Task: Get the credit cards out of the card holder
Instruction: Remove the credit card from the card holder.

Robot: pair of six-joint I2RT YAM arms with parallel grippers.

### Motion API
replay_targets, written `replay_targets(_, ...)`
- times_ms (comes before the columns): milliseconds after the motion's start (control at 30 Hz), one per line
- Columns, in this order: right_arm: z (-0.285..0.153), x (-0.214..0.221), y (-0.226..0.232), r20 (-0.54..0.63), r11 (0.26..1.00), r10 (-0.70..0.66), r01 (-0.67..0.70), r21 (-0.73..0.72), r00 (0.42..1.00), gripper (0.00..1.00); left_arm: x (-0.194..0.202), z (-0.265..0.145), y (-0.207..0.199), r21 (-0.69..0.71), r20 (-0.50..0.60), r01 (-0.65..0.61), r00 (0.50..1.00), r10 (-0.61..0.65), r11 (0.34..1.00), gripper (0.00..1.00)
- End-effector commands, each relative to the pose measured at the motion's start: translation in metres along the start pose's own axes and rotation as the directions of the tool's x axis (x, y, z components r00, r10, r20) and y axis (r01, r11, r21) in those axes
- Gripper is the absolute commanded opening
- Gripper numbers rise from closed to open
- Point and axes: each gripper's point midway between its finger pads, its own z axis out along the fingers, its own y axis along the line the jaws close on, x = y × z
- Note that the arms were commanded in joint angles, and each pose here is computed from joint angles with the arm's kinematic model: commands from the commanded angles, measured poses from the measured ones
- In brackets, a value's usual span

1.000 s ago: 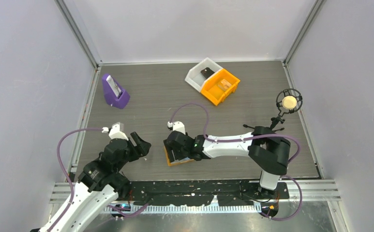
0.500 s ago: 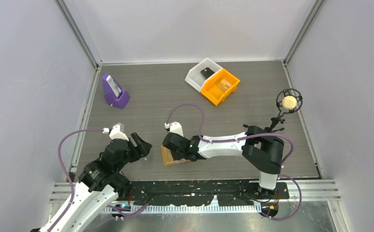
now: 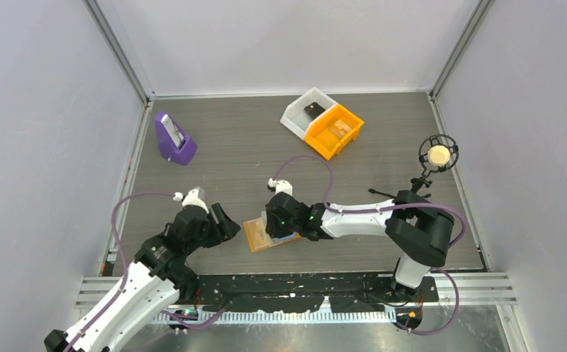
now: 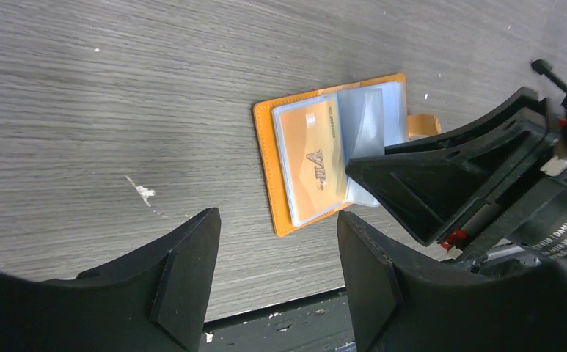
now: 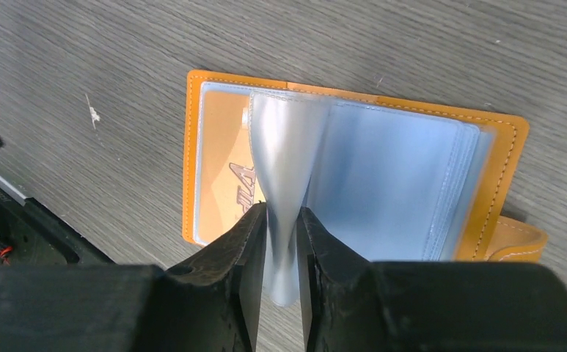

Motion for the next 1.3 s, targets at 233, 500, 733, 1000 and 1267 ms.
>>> replay_targets(233,-0.021,-0.023,-0.007,0.098,0.996,0.077,-0.072,-0.062,0.992,0.35,-0.001,0.012,-0.044,0.119,-0.097,-0.027,0.995,0.039,0.993,0.61)
replay_targets(500,-0.04,-0.032,-0.043,0.129,0.996,0.064,-0.072,0.058,0.99,0.36,-0.001,0.017,-0.044,0.103,-0.101,-0.021,0.994,0.032,0.994,0.62)
replay_targets(733,-0.072,-0.052,-0.077,0.181,0.983,0.049,-0.079,0.165,0.982,0.38,-0.001,0.018,-0.038,0.07,-0.101,-0.027,0.994,0.034,0.997,0.62)
replay_targets(1000,-0.082,-0.065,-0.1,0.191,0.969,0.025,-0.071,0.238,0.981,0.43,0.0,0.022,-0.038,0.068,-0.111,-0.045,0.992,0.053,0.997,0.62)
replay_targets(1267,-0.092,-0.08,-0.059,0.194,0.997,-0.069,0.061,0.045,0.979,0.42,0.003,0.027,-0.044,0.106,-0.123,-0.045,0.991,0.058,0.993,0.62)
